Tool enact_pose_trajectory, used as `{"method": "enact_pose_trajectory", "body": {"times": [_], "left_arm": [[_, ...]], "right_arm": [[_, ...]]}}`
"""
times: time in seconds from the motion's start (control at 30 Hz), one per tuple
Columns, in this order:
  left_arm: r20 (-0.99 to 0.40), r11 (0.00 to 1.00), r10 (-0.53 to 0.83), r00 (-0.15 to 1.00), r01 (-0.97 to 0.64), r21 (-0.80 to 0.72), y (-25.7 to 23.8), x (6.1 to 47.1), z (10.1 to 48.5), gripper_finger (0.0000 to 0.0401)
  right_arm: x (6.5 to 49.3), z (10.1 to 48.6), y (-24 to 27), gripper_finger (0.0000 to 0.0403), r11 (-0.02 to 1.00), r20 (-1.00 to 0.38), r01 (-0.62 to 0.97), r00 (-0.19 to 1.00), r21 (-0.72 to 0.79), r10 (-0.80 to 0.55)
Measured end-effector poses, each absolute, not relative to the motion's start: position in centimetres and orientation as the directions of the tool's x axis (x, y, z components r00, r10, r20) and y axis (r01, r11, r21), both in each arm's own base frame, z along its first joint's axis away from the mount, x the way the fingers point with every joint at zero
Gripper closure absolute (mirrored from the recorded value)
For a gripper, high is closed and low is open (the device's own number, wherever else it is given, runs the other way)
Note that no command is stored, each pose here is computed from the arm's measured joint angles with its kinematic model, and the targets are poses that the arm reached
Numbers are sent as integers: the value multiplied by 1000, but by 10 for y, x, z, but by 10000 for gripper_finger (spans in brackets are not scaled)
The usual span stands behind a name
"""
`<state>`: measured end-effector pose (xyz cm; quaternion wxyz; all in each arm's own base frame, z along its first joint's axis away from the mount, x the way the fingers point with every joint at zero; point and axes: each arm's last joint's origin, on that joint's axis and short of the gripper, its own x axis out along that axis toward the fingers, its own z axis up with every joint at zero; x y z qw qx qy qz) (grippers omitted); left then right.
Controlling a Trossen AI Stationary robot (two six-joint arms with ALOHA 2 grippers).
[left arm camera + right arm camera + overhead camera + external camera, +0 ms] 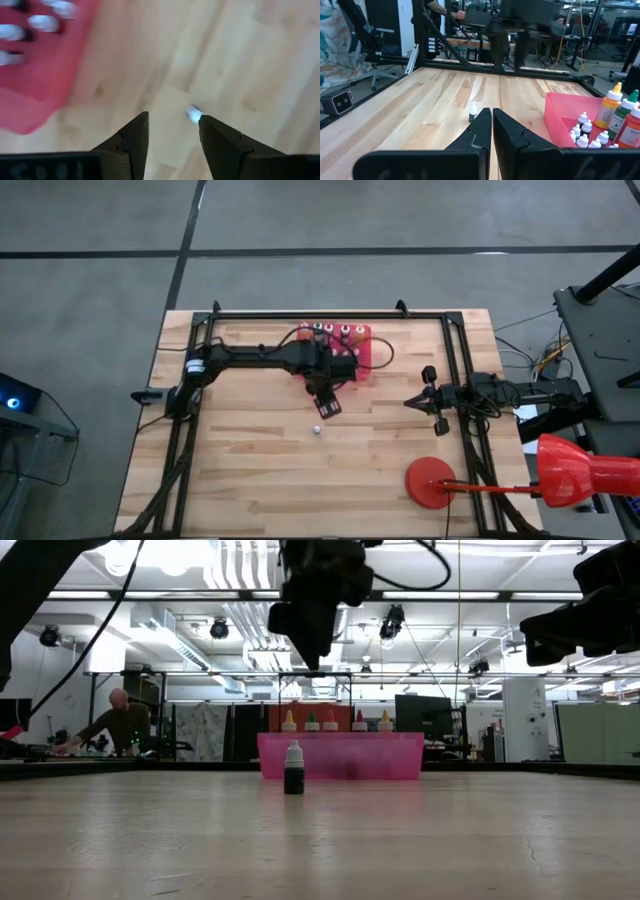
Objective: Pick & Place food coloring
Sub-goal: Put the small black food coloring bottle into the pink bin
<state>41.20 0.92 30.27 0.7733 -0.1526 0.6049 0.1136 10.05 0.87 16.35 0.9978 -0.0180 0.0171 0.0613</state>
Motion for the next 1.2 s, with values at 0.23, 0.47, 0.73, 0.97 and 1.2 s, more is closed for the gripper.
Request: {"method": "enact_pose_trajectory", "body": {"times": [0.23, 0.47, 0.73, 0.97, 1.2], "left_arm": [[-970, 968, -57, 236, -226, -112, -23, 411, 303, 256], [-972, 981, -66, 224, -164, -105, -43, 409, 302, 256], [-981, 976, -56, 186, -197, -93, -57, 408, 286, 256], [-983, 968, -43, 177, -235, -85, -61, 410, 256, 256], [-977, 962, -49, 208, -251, -102, -64, 413, 230, 256]], "right_arm": [[100, 163, 9, 394, 992, -37, -123, 992, -34, 122], [100, 163, 9, 394, 992, -37, -123, 992, -35, 121], [100, 163, 9, 394, 992, -37, -123, 992, -34, 121], [100, 163, 9, 394, 992, -36, -122, 992, -33, 121], [100, 164, 9, 394, 992, -36, -122, 992, -35, 121]]}}
